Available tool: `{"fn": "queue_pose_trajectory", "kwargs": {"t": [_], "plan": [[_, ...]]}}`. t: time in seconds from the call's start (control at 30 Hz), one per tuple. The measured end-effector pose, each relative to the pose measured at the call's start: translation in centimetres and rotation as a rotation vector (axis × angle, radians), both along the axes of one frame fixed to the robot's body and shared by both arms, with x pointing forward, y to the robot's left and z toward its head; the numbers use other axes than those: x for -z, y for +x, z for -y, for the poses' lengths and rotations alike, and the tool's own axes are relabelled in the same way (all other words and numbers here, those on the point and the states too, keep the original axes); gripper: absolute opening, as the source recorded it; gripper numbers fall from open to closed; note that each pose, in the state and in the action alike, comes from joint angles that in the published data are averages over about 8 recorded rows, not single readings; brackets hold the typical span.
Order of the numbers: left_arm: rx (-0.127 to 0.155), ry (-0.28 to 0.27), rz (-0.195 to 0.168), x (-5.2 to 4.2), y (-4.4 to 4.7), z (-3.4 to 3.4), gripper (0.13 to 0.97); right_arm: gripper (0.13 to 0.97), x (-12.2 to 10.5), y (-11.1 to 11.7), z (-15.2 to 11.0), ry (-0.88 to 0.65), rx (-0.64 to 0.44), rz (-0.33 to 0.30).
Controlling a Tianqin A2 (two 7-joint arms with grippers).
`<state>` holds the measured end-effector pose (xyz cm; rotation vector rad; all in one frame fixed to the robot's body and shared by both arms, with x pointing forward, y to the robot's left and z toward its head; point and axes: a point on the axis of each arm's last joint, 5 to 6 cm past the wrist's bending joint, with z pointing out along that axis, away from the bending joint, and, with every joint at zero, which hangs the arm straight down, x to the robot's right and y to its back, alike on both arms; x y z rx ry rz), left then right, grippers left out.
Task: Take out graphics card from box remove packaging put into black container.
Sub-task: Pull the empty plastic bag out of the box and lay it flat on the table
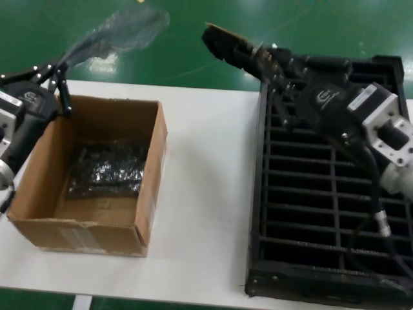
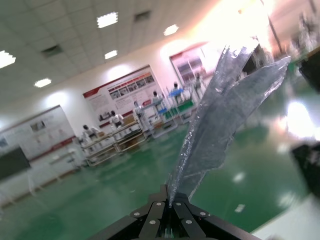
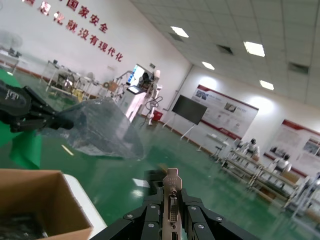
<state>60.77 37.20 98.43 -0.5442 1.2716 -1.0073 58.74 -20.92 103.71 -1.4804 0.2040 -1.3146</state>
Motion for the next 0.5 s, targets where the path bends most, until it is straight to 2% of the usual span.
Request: {"fn": "queue_pose_trajectory", "kwargs": {"t": [0.1,0.23,0.3,0.37,0.43,0.5], "plan": [[0.078,-0.137,-0.009,-0.3,-0.48,1.05,0.14,0.187,-1.8,-1.2,0.7,-0.036,0.029,0.029],[0.211,-0.336,-0.049,-0.64,-1.28,3.11,0.14,0.187,-3.9,-2.5,1.6,-0.09,0.097,0.041],[0.276,-0.435,-0.087,-0.63,-1.65,4.29,0.14,0.187,-4.9,-3.0,2.0,-0.116,0.146,0.036],[0.326,-0.518,-0.132,-0.43,-1.88,5.31,0.14,0.187,-5.6,-3.4,2.3,-0.137,0.197,0.028],[0.363,-0.591,-0.183,-0.06,-1.94,6.18,0.14,0.187,-6.2,-3.7,2.4,-0.154,0.247,0.019],[0.389,-0.655,-0.234,0.41,-1.85,6.88,0.14,0.187,-6.7,-4.0,2.4,-0.172,0.297,0.005]]}}
